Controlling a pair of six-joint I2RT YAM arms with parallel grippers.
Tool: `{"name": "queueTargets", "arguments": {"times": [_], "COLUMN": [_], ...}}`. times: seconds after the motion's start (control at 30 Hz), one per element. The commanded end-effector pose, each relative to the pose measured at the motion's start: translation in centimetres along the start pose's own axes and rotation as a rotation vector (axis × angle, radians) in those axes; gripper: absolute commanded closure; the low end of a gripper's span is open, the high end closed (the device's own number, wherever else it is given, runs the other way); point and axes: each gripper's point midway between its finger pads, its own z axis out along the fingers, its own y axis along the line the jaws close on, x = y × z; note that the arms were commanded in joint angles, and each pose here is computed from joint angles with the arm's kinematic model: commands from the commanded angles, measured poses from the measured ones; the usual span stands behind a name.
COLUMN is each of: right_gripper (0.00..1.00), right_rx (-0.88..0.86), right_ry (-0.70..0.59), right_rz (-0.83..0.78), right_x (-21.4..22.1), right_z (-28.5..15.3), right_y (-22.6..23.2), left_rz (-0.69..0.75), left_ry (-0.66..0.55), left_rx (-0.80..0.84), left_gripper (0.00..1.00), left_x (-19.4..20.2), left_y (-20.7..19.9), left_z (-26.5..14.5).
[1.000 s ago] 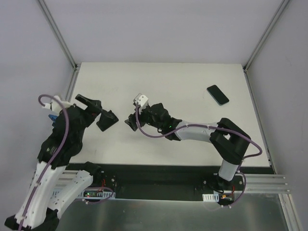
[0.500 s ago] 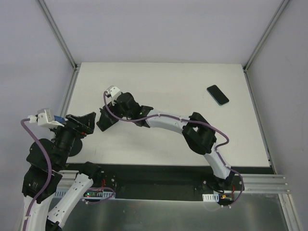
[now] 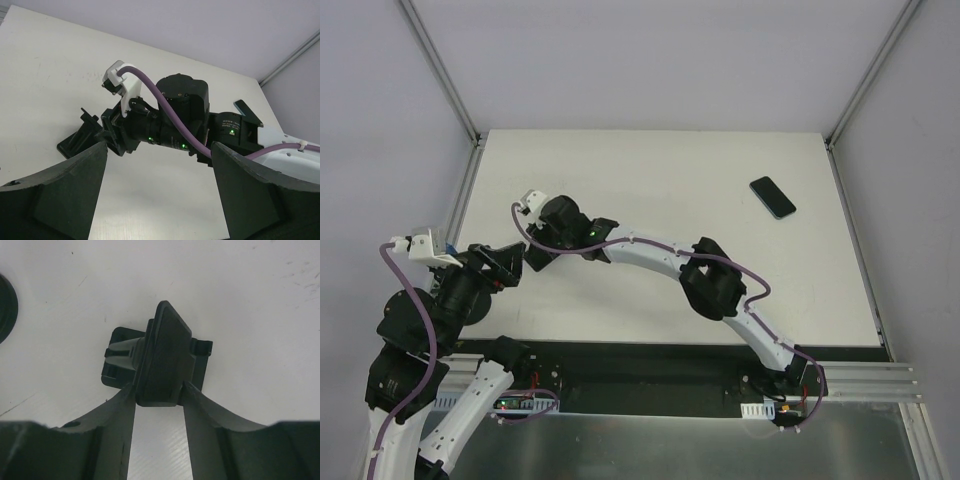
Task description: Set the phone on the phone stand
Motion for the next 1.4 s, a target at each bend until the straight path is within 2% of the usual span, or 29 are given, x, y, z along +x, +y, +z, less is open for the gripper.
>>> {"name": "queueTargets", "arguments": {"times": [0.0,0.13,0.17,0.3,0.5,0.67,0.73,0.77,0.87,1.0,1.37], "right_gripper": [0.61,0.80,0.87,0.99,0.99,0.99,0.99,0.99,0.99,0.99,0.99], "right_rx": [-0.030,-0.059,-0.058,-0.129,-0.208,-0.229,-0.243,-0.222,-0.196,-0.143,-0.206], "right_ry": [-0.029,-0.055,-0.072,-0.111,-0.130,-0.190,-0.203,-0.210,-0.208,-0.168,-0.178], "right_rz": [-0.060,-0.100,-0.110,-0.215,-0.319,-0.429,-0.465,-0.493,-0.561,-0.655,-0.692], "right_x": [-1.6,-2.1,-2.6,-2.8,-2.2,-2.6,-2.6,-2.9,-2.8,-2.3,-1.2], "right_z": [-0.5,-1.2,-1.5,-3.2,-5.7,-7.0,-6.9,-6.8,-6.2,-4.9,-4.8], "right_y": [0.5,1.0,0.8,2.7,4.6,7.1,8.9,9.0,10.6,11.1,12.7], "left_rz": [0.028,0.022,0.023,0.009,0.000,-0.076,-0.111,-0.100,-0.080,-0.089,-0.060], "left_ry": [-0.007,-0.005,-0.006,-0.005,-0.004,-0.079,-0.107,-0.065,-0.055,-0.088,-0.135], "left_rx": [0.024,0.023,0.017,-0.004,0.023,-0.031,0.010,0.044,0.119,0.108,0.018], "left_gripper": [0.18,0.17,0.17,0.18,0.18,0.18,0.19,0.19,0.23,0.24,0.23], "left_x": [-0.3,-0.4,-0.5,-1.1,-3.4,-6.9,-9.2,-9.1,-10.5,-11.0,-10.3], "left_y": [-0.4,-0.4,-0.4,-0.5,-2.3,-2.8,-4.4,-5.6,-7.6,-7.2,-4.6], "left_z": [-0.1,0.0,0.1,0.5,1.1,2.0,1.9,2.8,2.7,2.1,1.3]}}
